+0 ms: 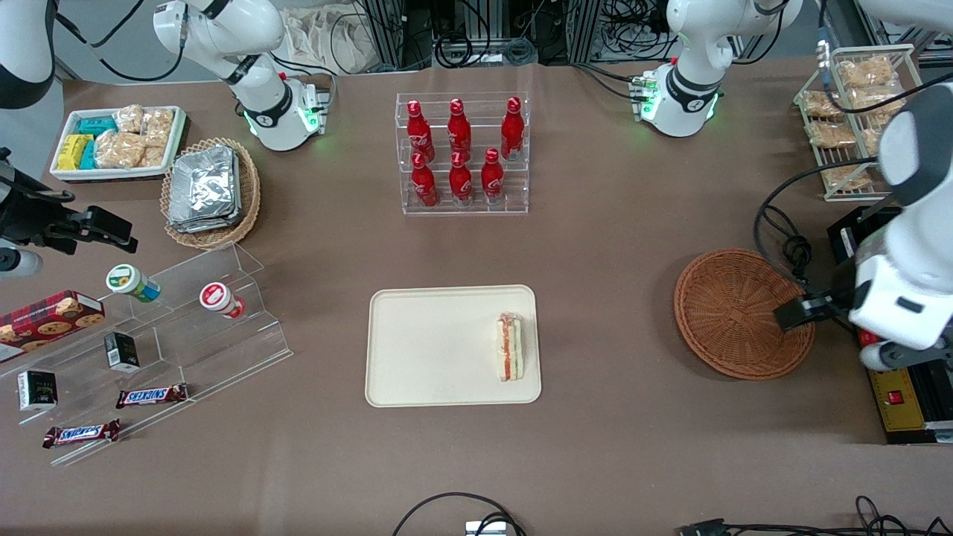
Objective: Place sandwich from basket to tray
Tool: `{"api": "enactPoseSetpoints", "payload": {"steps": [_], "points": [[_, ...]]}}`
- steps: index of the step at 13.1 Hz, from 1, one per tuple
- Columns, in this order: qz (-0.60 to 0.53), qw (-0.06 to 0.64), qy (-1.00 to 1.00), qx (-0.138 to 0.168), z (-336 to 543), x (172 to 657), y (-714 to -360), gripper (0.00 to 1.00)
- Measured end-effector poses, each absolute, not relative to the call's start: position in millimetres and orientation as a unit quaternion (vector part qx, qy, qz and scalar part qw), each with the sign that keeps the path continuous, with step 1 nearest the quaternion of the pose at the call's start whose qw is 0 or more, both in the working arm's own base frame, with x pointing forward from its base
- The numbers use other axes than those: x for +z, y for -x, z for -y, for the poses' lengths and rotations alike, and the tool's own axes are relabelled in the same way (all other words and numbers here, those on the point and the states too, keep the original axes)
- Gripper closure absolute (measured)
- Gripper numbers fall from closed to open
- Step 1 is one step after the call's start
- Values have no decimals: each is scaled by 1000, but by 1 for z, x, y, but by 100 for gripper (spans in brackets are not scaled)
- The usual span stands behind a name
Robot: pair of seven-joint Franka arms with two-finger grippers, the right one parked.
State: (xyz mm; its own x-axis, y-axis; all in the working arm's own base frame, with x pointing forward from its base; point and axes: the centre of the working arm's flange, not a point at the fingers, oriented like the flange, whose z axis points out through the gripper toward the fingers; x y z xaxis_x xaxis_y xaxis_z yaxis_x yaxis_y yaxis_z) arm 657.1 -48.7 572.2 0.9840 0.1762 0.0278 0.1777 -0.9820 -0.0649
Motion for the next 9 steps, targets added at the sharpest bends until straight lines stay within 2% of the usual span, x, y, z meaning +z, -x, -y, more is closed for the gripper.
{"api": "enactPoseSetpoints", "payload": {"steps": [6, 9], "points": [[28, 44, 999, 4, 17, 599, -590, 0], [20, 40, 999, -12, 18, 623, -565, 0]]}}
